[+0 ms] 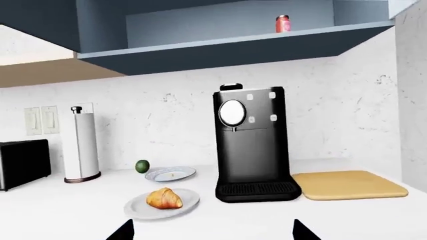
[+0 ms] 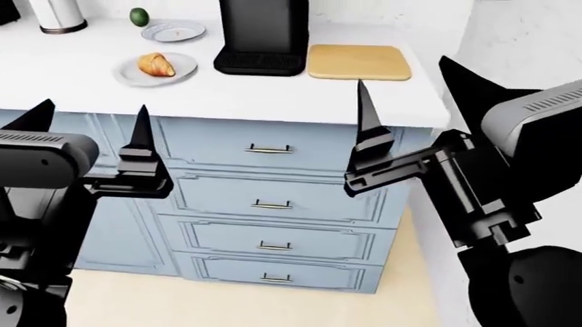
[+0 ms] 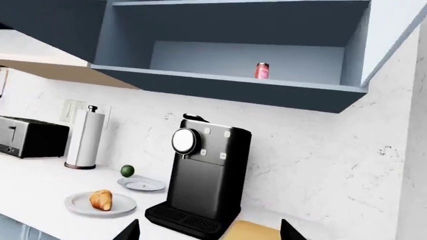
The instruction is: From the different types of pastries on the counter, select a croissant and place it on the cutting board. Then retrieve a jar of jam from the cabinet and place it alongside the croissant on the cutting board.
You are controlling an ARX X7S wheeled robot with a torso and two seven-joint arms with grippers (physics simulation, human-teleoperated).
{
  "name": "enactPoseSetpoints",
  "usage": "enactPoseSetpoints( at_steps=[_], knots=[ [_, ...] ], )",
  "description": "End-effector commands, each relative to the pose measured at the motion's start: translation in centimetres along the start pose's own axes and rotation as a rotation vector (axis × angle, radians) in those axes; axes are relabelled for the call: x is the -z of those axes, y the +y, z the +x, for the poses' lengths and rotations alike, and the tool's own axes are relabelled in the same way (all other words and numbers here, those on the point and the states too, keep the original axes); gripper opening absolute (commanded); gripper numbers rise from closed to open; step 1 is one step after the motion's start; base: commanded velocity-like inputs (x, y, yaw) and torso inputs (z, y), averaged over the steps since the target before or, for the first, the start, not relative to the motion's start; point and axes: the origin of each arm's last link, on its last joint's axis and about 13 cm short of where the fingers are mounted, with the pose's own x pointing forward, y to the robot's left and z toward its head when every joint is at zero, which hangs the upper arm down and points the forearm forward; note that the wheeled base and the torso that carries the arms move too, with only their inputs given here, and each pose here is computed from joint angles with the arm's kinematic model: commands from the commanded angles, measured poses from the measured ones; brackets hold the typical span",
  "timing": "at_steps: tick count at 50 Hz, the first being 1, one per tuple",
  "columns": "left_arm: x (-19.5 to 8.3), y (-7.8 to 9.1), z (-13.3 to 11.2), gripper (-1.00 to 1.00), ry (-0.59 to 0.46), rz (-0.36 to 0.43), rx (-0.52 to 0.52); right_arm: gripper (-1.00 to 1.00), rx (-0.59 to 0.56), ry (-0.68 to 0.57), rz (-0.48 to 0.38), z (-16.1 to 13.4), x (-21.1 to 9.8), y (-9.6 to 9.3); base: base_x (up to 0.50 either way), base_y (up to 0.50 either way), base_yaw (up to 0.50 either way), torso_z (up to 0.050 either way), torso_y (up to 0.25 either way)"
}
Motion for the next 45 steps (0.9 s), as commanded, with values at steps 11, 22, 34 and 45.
enactPoseSetpoints(
  at_steps=[11, 22, 34, 45],
  knots=[
    [0.1, 0.1, -0.3, 1.00, 0.007, 0.013, 0.005, 1.00, -0.151, 0.026, 0.022, 0.1, -0.1, 0.9, 0.37, 0.34, 0.00, 0.000, 0.001],
    [0.4, 0.1, -0.4, 1.00, 0.015, 0.014, 0.003, 1.00, -0.208, 0.031, 0.066, 0.5, -0.6, 1.4, 0.40, 0.29, 0.00, 0.000, 0.000],
    [0.2, 0.2, -0.4, 1.00, 0.011, 0.016, 0.002, 1.00, -0.261, 0.037, 0.070, 0.8, -1.5, 1.9, 0.41, 0.28, 0.00, 0.000, 0.001],
    [-0.2, 0.5, -0.5, 1.00, 0.008, 0.024, -0.007, 1.00, -0.332, 0.061, 0.070, 1.3, -2.6, 2.7, 0.41, 0.28, 0.00, 0.000, 0.001]
  ],
)
